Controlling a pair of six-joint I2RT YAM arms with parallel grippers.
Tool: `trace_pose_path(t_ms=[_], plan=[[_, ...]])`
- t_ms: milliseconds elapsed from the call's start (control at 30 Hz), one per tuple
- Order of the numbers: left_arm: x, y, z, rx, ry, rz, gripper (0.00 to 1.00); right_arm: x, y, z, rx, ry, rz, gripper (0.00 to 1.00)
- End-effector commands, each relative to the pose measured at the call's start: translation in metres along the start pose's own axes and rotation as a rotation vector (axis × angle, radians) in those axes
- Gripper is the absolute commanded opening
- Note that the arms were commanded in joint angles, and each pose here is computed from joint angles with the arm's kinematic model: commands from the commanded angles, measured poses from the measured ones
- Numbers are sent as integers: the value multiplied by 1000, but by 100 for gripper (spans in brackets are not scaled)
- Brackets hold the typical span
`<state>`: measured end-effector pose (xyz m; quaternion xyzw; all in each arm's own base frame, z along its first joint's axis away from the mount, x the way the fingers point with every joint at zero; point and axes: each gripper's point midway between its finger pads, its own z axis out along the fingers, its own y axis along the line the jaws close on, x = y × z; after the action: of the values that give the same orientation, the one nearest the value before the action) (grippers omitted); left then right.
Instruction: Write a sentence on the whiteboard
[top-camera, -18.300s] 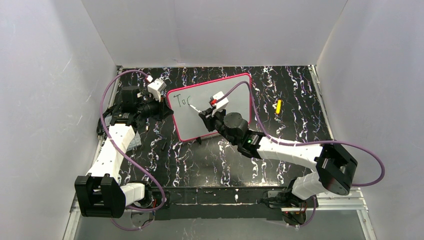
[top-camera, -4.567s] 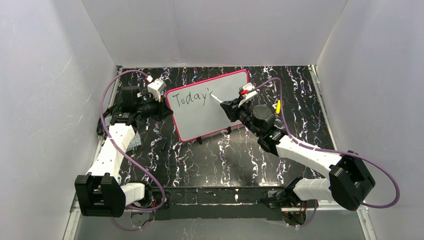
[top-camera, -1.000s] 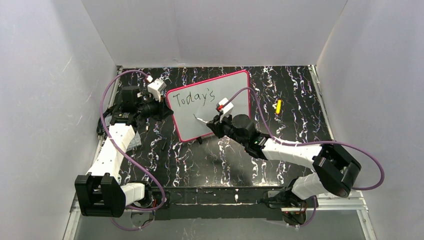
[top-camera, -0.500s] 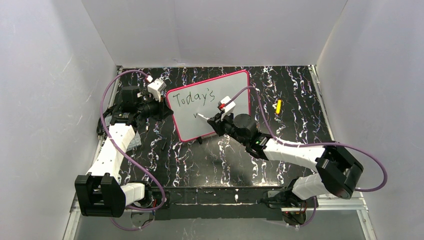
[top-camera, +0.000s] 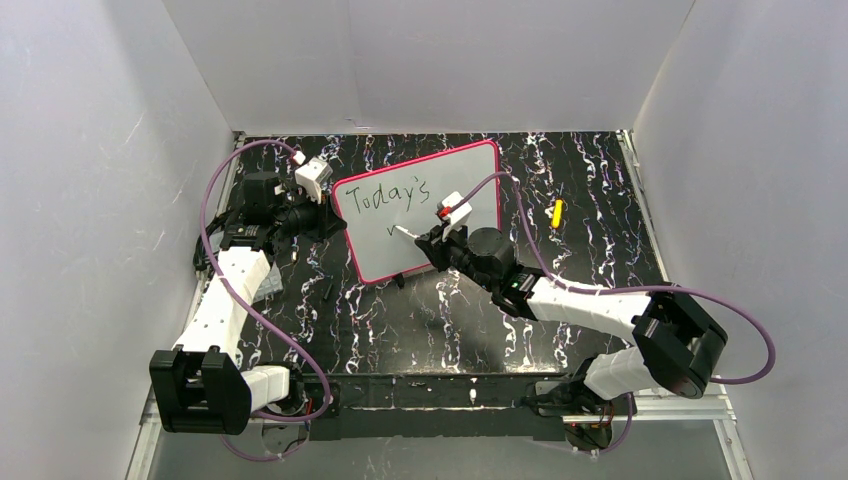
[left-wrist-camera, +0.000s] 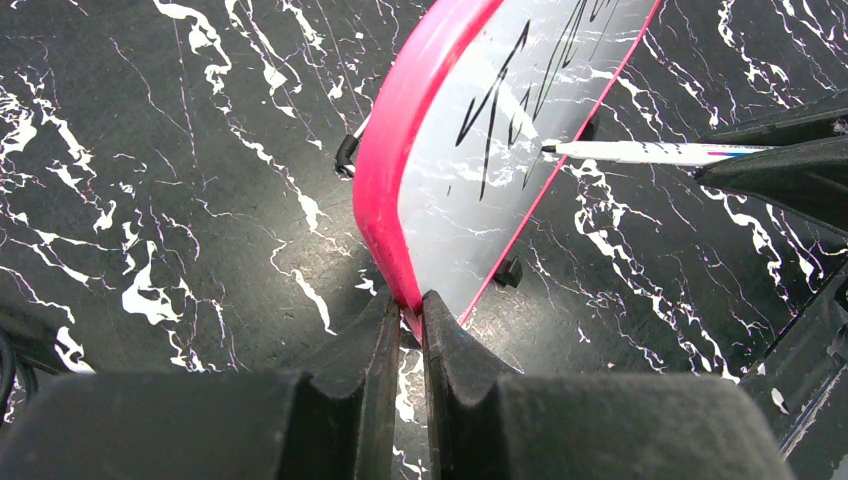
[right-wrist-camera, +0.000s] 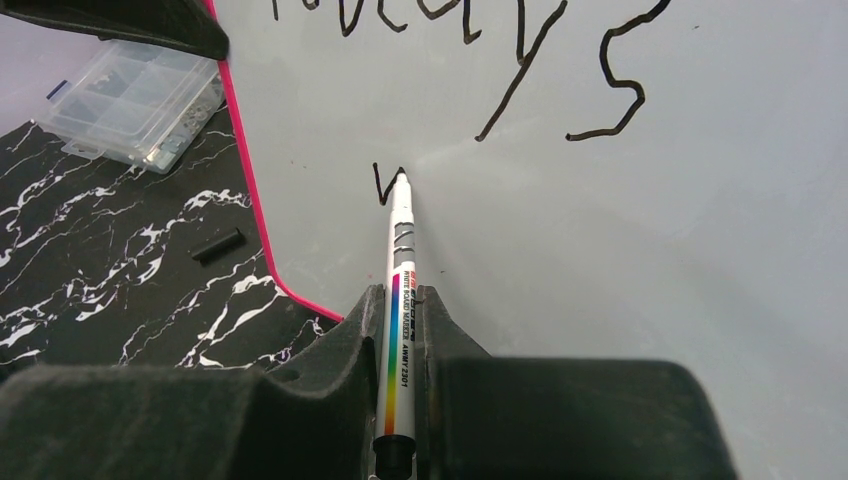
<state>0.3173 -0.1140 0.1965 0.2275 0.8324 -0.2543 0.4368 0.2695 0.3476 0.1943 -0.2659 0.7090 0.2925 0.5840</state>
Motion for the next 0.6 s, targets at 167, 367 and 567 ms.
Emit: trace_pose_path(t_ms=[167,367,567], plan=[[10,-4,-2,8,41,-14,0,6,-14,-9,59,6,0,1],[9,-5,-2,12,37,-13,0,3,-17,-11,75,-6,4,1],[9,-5,-2,14,38,-13,0,-18,-18,-8,88,-61,0,1]])
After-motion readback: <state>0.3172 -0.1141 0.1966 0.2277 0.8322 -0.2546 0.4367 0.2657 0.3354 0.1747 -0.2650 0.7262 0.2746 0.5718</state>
